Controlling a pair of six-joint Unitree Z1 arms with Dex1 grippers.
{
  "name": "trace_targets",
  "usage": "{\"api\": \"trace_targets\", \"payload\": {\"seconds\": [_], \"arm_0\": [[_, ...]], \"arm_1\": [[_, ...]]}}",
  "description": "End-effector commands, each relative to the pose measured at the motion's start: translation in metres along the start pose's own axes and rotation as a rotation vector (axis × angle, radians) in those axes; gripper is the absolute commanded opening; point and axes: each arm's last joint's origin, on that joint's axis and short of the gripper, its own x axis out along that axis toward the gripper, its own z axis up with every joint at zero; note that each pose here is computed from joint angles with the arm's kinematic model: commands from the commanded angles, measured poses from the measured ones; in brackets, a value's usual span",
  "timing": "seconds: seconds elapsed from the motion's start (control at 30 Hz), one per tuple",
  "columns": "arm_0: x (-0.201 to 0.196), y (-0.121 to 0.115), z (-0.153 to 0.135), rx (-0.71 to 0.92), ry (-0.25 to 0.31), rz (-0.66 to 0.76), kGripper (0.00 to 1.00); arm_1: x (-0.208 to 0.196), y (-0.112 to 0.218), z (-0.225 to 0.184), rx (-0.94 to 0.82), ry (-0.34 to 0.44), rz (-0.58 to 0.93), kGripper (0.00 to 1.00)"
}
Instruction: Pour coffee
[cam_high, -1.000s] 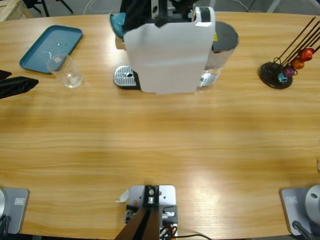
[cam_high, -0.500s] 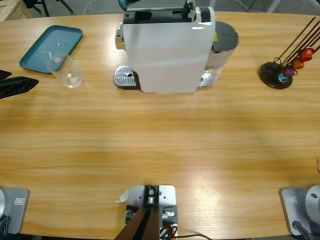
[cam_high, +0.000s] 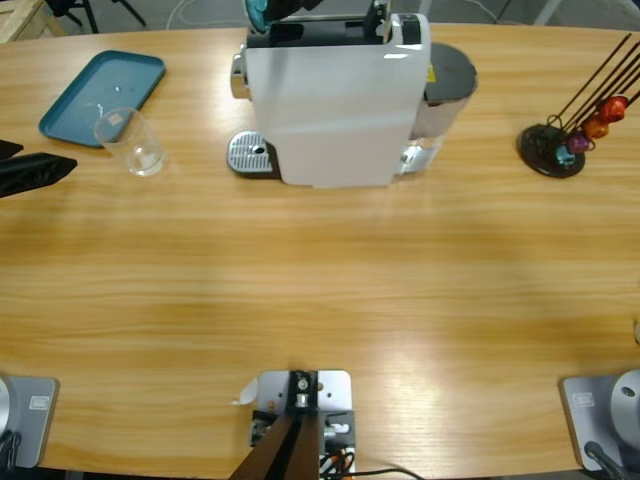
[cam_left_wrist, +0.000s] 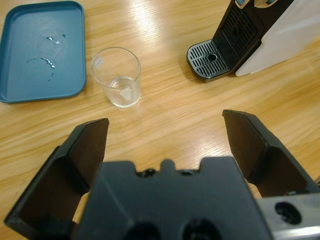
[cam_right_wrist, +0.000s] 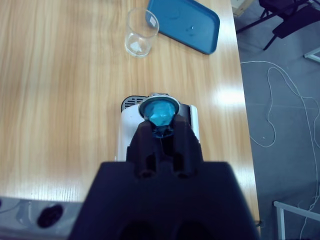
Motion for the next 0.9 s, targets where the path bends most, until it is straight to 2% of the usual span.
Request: {"api": "trace_targets", "payload": {"seconds": [0.03, 0.43, 0.47, 0.53, 0.6, 0.63, 0.8, 0.9], "arm_0": [[0.0055, -0.0005, -0.0084, 0.019, 0.033, -0.014, 0.996], [0.0054, -0.0005, -0.0084, 0.019, 0.033, -0.014, 0.996], [0.0054, -0.0005, -0.0084, 0.019, 0.033, -0.014, 0.996], [0.0052, -0.0005, -0.0084, 0.019, 0.032, -0.015, 0.996], [0.0052, -0.0005, -0.0084, 0.019, 0.032, -0.015, 0.996], [0.0052, -0.0005, -0.0084, 0.019, 0.032, -0.015, 0.996], [0.0052, -0.0005, -0.0084, 0.019, 0.032, -0.015, 0.996], [0.0055, -0.0005, -0.0084, 0.019, 0.033, -0.014, 0.996]], "arm_1": [[0.0317, -0.0065, -0.0226, 0.018, 0.090, 0.005, 0.000], [0.0343, -0.0076, -0.0239, 0.028, 0.118, -0.009, 0.000], [0.0347, -0.0073, -0.0237, 0.031, 0.125, -0.003, 0.038], [0.0349, -0.0068, -0.0237, 0.034, 0.135, 0.005, 0.229], [0.0350, -0.0055, -0.0230, 0.033, 0.135, 0.009, 0.283], [0.0349, -0.0051, -0.0221, 0.031, 0.134, 0.009, 0.350], [0.0353, -0.0034, -0.0204, 0.031, 0.128, 0.018, 0.410], [0.0319, -0.0020, -0.0173, 0.027, 0.119, 0.019, 0.411]]}}
